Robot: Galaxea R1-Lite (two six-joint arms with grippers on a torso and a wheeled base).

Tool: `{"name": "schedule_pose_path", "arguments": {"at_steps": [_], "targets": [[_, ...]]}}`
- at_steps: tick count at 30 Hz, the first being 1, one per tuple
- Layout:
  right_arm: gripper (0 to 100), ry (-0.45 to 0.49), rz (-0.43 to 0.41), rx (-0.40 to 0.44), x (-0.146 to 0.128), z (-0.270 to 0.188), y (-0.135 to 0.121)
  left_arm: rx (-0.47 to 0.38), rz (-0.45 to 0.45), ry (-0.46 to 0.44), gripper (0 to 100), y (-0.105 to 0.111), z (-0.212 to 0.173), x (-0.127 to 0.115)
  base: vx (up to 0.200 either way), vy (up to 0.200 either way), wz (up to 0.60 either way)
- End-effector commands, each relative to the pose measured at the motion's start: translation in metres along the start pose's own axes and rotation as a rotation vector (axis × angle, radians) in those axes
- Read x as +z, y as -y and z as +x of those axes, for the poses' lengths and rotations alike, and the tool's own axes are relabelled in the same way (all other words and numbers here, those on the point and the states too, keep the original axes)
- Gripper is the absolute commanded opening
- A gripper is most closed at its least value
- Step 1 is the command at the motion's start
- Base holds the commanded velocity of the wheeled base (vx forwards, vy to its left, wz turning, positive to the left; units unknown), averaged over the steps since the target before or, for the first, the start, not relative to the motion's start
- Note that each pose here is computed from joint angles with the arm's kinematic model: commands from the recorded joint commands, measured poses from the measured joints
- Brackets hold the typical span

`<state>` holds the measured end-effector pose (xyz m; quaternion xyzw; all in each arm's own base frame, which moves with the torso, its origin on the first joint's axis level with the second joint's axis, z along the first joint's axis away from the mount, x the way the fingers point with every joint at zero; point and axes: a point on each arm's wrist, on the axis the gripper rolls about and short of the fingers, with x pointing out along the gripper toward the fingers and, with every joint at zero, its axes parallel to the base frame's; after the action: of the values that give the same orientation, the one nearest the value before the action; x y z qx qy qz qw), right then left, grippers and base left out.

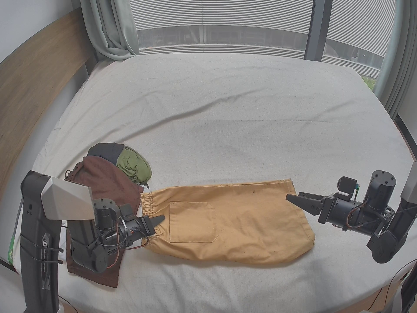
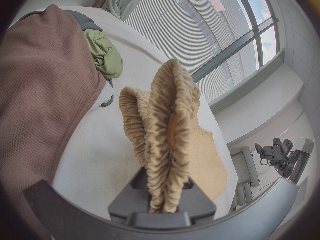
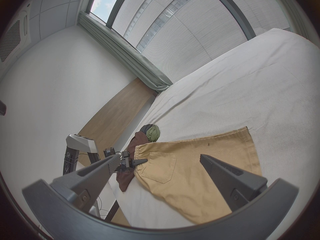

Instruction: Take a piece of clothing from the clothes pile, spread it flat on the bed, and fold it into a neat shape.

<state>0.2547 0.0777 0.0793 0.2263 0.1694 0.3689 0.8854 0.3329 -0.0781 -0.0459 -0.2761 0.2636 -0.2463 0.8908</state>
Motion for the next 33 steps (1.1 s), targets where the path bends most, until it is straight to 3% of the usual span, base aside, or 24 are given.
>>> {"name": "schedule_pose_path", "arguments": {"at_steps": [1, 17, 33], "targets": [[100, -0.010, 0.006, -0.002, -0.003, 0.001, 0.001, -0.011, 0.006, 0.013, 0, 0.005, -0.005, 0.006, 0.000, 0.000, 0.00], [100, -0.033, 0.016, -0.020, -0.010, 0.004, 0.007, 0.036, -0.028, 0.055, 0, -0.002, -0.033, 0.022, 0.000, 0.000, 0.00], [100, -0.062, 0.027, -0.028, -0.018, 0.008, 0.011, 0.027, -0.074, 0.038, 0, -0.020, -0.066, 0.029, 0.000, 0.000, 0.00]]}}
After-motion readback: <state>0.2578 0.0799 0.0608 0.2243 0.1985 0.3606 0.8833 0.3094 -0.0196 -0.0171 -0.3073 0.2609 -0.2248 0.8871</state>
